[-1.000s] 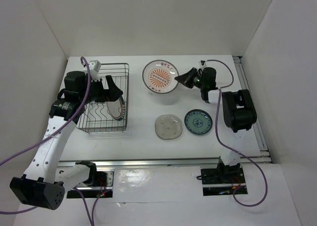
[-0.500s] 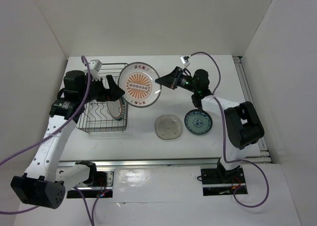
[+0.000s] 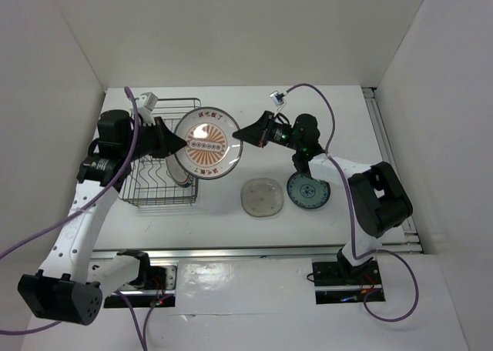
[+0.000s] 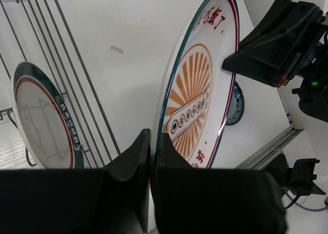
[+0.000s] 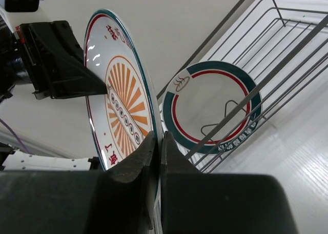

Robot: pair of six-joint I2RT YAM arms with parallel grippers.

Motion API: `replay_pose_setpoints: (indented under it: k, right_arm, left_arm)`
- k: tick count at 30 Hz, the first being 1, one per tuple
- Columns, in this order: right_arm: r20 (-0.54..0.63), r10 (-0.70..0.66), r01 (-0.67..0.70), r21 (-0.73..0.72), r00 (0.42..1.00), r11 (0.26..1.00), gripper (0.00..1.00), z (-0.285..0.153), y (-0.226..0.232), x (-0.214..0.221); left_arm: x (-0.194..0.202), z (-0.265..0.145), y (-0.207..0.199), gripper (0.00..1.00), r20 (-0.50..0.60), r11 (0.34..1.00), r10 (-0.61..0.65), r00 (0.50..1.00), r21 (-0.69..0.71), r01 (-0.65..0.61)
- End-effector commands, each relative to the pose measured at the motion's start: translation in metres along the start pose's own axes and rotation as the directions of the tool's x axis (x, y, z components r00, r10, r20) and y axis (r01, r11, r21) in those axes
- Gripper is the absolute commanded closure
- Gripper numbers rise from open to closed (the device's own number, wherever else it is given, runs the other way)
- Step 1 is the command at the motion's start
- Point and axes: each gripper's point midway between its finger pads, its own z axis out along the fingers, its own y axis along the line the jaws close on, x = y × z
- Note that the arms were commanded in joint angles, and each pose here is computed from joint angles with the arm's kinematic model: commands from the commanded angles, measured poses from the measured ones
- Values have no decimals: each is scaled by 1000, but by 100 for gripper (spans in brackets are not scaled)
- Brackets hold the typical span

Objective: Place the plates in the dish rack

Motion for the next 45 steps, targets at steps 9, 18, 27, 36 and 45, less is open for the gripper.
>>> replay_pose_setpoints:
  k: [9, 18, 27, 36, 45]
  right_arm:
    - [39, -126, 125, 43, 991, 991, 0, -1, 20, -19]
    - [-10, -155, 155, 99, 988, 983, 0, -16, 16, -9]
    - [-17, -156, 157, 93, 988, 983, 0, -31, 17, -9]
    - [6, -145, 143, 100, 989, 985, 0, -48, 13, -14]
    - [15, -152, 150, 104, 988, 983, 0, -55, 12, -16]
  left_arm:
    - [-63, -93, 39, 100, 361, 898, 146, 921, -438, 30]
    - [-74, -178, 95, 100, 439, 586, 282, 853, -783, 208]
    - [-62, -164, 119, 100, 356, 518, 307, 882, -841, 159]
    - [-45, -118, 124, 100, 293, 612, 262, 920, -787, 76]
    - [-33, -87, 123, 100, 255, 683, 216, 943, -729, 41]
